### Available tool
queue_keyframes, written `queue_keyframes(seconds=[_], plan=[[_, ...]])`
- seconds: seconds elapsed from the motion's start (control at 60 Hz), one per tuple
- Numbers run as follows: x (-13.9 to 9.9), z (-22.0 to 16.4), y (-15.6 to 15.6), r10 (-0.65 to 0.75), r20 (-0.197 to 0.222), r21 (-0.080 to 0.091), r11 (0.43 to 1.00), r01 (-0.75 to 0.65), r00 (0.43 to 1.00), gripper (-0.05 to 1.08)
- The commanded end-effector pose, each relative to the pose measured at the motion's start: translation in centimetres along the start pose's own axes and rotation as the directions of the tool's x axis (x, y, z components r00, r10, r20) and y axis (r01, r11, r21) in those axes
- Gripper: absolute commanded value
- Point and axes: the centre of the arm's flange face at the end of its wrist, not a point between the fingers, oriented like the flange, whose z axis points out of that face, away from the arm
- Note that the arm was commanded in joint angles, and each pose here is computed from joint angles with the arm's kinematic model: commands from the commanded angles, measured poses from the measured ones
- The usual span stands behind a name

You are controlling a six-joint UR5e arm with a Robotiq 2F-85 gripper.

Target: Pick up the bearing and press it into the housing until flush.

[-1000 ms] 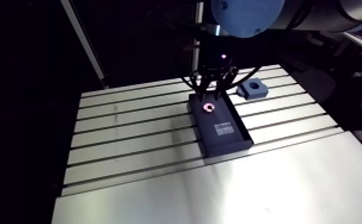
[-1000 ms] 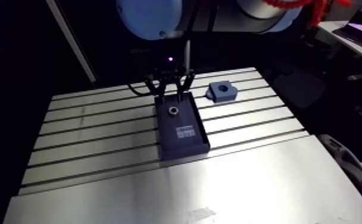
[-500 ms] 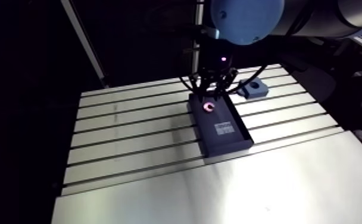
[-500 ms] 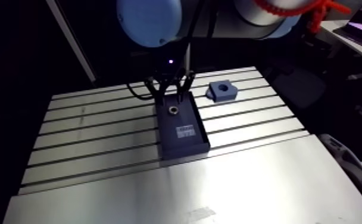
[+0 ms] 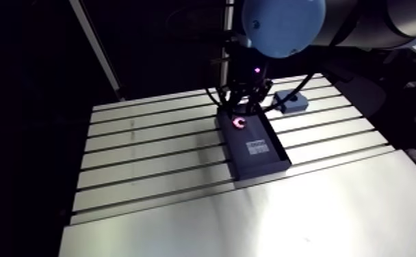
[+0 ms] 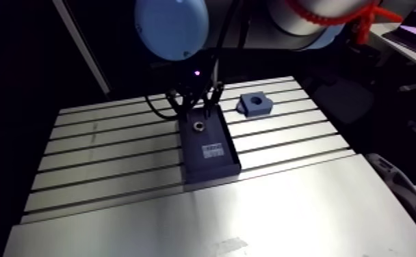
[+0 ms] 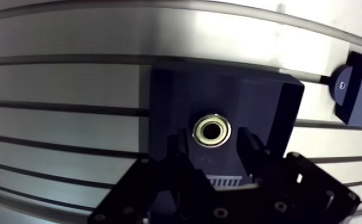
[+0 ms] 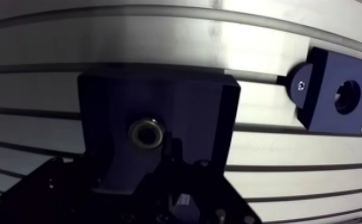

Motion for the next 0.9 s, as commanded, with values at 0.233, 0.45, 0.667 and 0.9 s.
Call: queue_keyframes(seconds=[0.233,0.45,0.667,0.9], plan=[[0.0,1.1,0.3,0.003,0.003,0.000,1.000,-0.003,1.000,0.45],[0.0,1.7,0.5,0.003,0.014,-0.018,1.000,-0.003,1.000,0.45],[0.0,2.3,0.4,0.002,0.024,-0.013,1.000,-0.001,1.000,0.45],[-0.1,2.2,0.5,0.005,0.022,-0.012,1.000,-0.004,1.000,0.45]])
